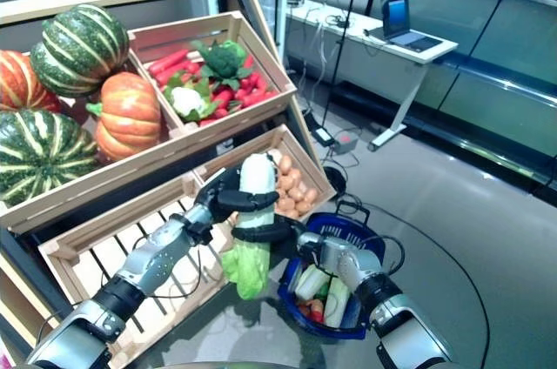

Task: Put vegetables into the basket

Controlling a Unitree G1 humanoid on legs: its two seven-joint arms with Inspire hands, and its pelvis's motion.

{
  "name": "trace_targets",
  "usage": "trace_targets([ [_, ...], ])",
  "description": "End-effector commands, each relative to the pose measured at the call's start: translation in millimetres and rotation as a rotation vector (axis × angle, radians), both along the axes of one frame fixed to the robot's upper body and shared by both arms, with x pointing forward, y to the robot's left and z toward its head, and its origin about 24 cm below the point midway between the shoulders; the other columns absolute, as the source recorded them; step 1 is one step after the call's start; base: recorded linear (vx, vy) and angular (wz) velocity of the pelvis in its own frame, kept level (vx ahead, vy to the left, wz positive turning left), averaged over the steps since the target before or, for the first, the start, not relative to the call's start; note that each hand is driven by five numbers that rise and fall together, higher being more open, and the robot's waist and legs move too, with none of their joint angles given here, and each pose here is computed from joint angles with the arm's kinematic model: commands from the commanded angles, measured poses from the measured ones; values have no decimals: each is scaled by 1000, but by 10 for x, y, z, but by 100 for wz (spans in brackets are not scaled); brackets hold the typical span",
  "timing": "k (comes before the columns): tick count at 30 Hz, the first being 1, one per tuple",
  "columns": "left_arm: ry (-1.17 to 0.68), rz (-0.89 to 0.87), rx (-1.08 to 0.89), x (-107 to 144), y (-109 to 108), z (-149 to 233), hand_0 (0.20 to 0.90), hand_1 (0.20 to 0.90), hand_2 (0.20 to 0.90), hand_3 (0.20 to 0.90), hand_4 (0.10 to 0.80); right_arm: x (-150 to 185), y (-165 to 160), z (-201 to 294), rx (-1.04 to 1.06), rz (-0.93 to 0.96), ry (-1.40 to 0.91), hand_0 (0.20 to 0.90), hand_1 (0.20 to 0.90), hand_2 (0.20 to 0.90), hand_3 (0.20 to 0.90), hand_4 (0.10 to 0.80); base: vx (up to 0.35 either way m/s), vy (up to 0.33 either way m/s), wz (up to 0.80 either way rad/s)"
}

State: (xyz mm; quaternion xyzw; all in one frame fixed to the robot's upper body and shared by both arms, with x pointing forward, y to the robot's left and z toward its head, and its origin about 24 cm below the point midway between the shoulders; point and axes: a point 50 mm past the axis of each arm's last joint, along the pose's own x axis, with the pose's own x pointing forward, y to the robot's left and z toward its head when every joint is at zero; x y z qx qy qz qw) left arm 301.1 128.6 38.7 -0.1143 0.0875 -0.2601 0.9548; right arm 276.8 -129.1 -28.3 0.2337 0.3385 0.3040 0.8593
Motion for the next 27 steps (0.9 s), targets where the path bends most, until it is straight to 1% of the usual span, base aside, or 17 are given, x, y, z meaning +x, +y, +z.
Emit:
trace_targets([
  [1,-303,24,-47,245,166,663,900,900,900,900,800,216,-425,126,14,-221,-50,300,300,300,300,400,0,0,0],
  [2,-301,36,-38,249,215,651,900,900,900,900,800,195,-481,94,5,-235,-40,300,300,300,300,400,0,0,0],
  [4,-278,88,-19,260,394,598,900,900,900,900,800,113,-710,-21,-43,-310,10,300,300,300,300,400,0,0,0],
  [6,-265,107,-9,264,482,562,900,900,900,900,800,62,-851,-86,-64,-360,32,300,300,300,300,400,0,0,0],
  [9,-236,178,20,273,662,478,900,900,900,900,800,8,-1106,-149,-85,-508,63,300,300,300,300,400,-3,2,-1],
  [11,-224,207,30,269,734,430,900,900,900,900,800,-7,-1190,-158,-95,-568,67,300,300,300,300,400,5,4,-4],
  [13,-188,272,69,237,876,302,900,900,900,900,800,-39,-1333,-176,-135,-670,84,300,300,300,300,400,13,17,-7],
  [16,-161,323,99,216,978,214,900,900,900,900,800,-71,-1476,-190,-184,-770,102,300,300,300,300,400,-8,12,-7],
  [18,-156,333,116,213,1010,185,900,900,900,900,800,-71,-1568,-171,-220,-823,105,300,300,300,300,400,-46,-12,0],
  [20,-156,345,107,251,1020,208,900,900,900,900,800,19,-1645,-74,-261,-873,75,300,300,300,300,400,-166,-40,0],
  [22,-179,354,95,322,1012,292,900,900,900,900,800,168,-1704,92,-287,-912,30,300,300,300,300,400,-260,-68,7],
  [25,-234,344,51,425,980,473,900,900,900,900,800,427,-1838,484,-317,-972,-93,300,300,300,300,400,-361,-56,12],
  [27,-252,341,46,439,970,513,900,900,900,900,800,496,-1869,607,-326,-986,-132,300,300,300,300,400,-269,3,12],
])
